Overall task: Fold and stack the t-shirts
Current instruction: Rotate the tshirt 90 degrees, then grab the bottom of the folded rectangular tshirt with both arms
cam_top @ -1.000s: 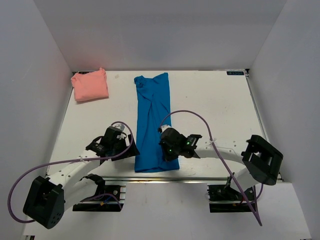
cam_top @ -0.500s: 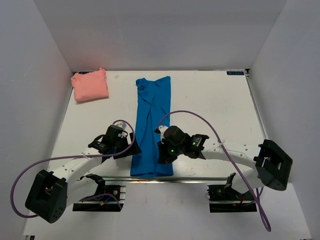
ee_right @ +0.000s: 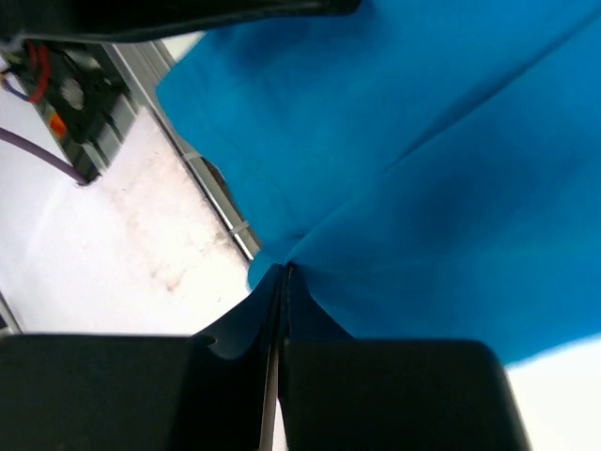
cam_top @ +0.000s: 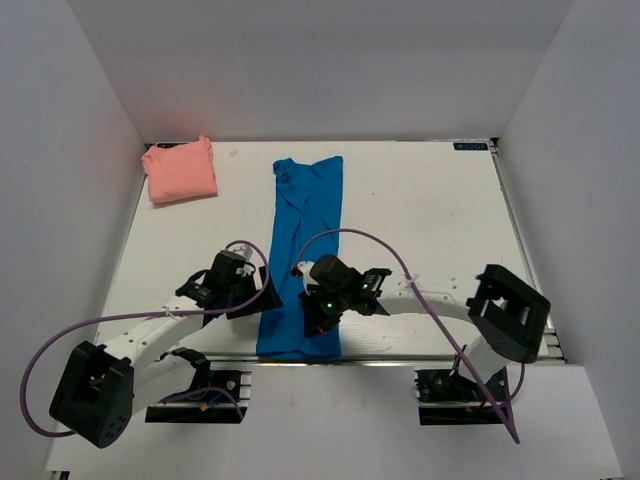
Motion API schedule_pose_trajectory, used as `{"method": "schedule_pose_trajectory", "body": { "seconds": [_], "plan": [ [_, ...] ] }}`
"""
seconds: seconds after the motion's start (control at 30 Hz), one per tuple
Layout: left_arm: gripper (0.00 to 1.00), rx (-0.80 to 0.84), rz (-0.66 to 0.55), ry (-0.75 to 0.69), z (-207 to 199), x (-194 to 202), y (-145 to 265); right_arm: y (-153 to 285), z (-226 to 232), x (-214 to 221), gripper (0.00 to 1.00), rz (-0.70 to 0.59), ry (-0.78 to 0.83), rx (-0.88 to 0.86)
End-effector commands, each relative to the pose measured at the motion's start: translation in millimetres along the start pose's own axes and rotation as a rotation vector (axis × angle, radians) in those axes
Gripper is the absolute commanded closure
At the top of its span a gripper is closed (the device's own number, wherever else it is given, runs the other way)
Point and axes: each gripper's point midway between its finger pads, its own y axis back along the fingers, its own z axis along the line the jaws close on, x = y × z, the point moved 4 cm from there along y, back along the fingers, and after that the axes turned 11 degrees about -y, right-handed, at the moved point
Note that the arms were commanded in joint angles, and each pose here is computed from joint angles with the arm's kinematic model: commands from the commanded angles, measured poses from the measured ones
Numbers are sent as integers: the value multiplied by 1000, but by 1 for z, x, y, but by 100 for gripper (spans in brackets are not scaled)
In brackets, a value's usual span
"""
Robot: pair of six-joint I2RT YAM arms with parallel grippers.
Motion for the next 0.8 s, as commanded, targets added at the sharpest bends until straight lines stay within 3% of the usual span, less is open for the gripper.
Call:
{"method": "schedule_pose_trajectory", "body": {
  "seconds": [0.0, 0.13, 0.3, 0.33, 0.4, 0.5, 0.57, 0.6, 0.77],
  "plan": [
    [0, -29, 30, -7, 6, 10, 3, -14, 20, -7, 100, 21, 47, -105],
    [0, -37, 26, -7, 7, 11, 5, -26, 20, -5, 100, 42, 38, -131],
    [0, -36, 24, -7, 10, 15, 6, -15, 28, -10, 45, -5, 65, -140],
    [0, -32, 15, -8, 9, 14, 7, -6, 34, -13, 27, -33, 82, -156],
    [0, -37, 26, -7, 10, 16, 8, 6, 38, -19, 12, -80, 98, -161],
    [0, -33, 38, -5, 11, 22, 10, 22, 35, -20, 10, -134, 106, -126],
    [0, -28, 54, -3, 11, 27, 10, 25, 22, -13, 10, -121, 56, -39],
    [0, -24, 80, 1, 12, 33, 10, 29, 12, -20, 10, -177, 39, 39],
    [0, 11, 158, 26, 11, 51, 10, 30, -24, 9, 10, -79, -156, 247]
  ]
}}
